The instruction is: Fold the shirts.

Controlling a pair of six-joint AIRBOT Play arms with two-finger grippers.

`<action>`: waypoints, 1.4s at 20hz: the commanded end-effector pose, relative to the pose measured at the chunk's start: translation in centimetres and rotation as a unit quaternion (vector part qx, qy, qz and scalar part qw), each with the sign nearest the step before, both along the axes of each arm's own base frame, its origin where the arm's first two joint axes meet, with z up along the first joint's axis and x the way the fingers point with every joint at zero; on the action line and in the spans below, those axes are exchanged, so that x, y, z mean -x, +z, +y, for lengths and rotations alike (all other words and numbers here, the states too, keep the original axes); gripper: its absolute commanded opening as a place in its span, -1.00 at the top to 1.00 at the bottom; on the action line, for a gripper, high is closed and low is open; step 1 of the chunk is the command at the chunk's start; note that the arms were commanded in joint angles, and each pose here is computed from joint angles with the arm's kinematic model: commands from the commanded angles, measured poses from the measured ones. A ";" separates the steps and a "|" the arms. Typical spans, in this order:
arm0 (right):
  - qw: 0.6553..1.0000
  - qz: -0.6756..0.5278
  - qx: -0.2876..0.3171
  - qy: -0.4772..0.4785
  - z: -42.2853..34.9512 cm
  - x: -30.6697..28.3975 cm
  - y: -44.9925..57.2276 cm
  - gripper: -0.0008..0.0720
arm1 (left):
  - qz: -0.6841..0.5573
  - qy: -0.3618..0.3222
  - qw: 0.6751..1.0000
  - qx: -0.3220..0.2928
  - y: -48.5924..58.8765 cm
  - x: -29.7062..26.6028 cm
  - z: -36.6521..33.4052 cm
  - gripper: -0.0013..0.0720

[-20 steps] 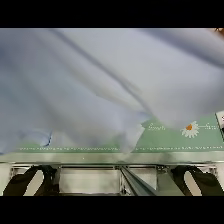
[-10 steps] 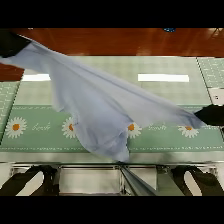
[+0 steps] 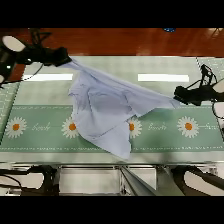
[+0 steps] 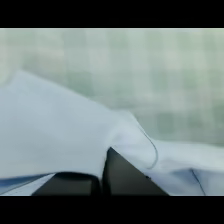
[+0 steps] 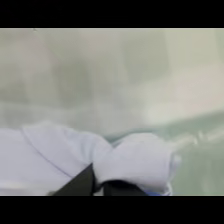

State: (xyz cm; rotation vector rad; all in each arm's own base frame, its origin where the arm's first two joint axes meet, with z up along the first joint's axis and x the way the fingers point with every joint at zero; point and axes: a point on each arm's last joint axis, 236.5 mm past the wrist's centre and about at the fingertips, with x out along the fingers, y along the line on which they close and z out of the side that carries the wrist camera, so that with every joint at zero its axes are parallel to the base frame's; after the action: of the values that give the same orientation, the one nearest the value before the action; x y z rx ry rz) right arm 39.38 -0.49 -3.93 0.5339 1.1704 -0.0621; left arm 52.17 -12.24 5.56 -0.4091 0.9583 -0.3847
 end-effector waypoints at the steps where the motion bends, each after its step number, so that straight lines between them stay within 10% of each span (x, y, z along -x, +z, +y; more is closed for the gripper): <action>1: 0.999 -0.001 -0.045 -0.030 0.2 -5.9 -3.3 -0.16 | 0.073 0.009 0.997 0.024 -4.5 0.3 -1.1 -0.09; 2: 0.999 0.003 -0.051 -0.019 0.1 -6.7 -3.0 -0.16 | 0.089 0.008 0.996 0.024 -4.6 0.9 -0.4 -0.43; 6: 0.998 -0.013 -0.056 -0.014 -5.8 -7.6 3.2 -0.16 | 0.262 -0.020 0.964 -0.032 -5.3 9.3 8.6 -0.42; 9: 0.996 0.029 -0.065 -0.046 -10.2 -2.6 3.4 -0.16 | 0.292 0.045 0.953 0.070 -4.6 13.7 11.7 -0.42; 19: 0.989 0.009 -0.106 -0.104 -8.4 6.8 -1.3 -0.16 | 0.317 0.058 0.925 0.202 -9.5 31.3 1.4 -0.42; 28: 0.981 -0.032 -0.143 -0.128 -7.8 4.7 0.2 -0.16 | 0.356 0.062 0.906 0.220 -15.3 33.9 -8.1 -0.42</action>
State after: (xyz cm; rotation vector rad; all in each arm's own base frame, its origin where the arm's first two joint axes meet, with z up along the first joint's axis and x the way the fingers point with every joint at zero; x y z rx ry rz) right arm 34.27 -8.45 -4.13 0.9173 1.0691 -0.1066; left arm 17.75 -18.41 -8.21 -1.0205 1.5774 -0.3937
